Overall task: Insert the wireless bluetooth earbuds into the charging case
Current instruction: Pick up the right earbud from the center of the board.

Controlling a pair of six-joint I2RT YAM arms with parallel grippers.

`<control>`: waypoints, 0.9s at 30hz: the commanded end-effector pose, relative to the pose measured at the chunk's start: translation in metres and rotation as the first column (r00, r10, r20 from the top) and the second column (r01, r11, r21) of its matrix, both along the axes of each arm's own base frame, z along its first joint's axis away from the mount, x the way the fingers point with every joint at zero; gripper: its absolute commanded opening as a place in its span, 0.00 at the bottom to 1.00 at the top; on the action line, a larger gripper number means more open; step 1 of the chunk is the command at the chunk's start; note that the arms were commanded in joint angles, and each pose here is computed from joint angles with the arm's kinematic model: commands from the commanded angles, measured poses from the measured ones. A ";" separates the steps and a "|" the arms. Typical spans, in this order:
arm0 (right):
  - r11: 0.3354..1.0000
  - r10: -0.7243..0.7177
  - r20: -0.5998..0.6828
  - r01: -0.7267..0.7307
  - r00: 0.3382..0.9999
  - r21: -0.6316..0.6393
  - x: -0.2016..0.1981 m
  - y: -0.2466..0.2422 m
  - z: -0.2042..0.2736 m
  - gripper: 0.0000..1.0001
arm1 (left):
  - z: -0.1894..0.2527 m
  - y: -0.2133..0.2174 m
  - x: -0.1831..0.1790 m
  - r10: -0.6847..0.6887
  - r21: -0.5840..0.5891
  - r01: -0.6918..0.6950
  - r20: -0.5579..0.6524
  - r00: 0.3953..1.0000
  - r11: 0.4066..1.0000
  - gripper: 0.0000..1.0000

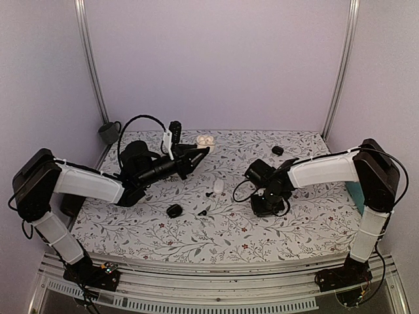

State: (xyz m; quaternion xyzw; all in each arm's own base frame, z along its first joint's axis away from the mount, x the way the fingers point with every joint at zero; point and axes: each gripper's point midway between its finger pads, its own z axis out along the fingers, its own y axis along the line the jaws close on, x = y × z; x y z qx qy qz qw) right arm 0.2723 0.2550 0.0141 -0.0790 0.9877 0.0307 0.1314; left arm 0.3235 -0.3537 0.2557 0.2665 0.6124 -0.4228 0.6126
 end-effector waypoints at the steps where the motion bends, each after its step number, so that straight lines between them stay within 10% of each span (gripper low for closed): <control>1: 0.998 0.022 -0.011 -0.022 1.000 -0.051 -0.003 -0.001 -0.004 0.26 | 0.019 0.004 0.001 0.000 -0.036 0.001 0.029 1.000 0.999 0.00; 27: 0.999 -0.033 0.209 0.023 0.977 0.048 0.034 0.013 0.061 0.13 | 0.001 0.003 0.005 0.004 -0.010 -0.004 -0.006 1.000 1.000 0.00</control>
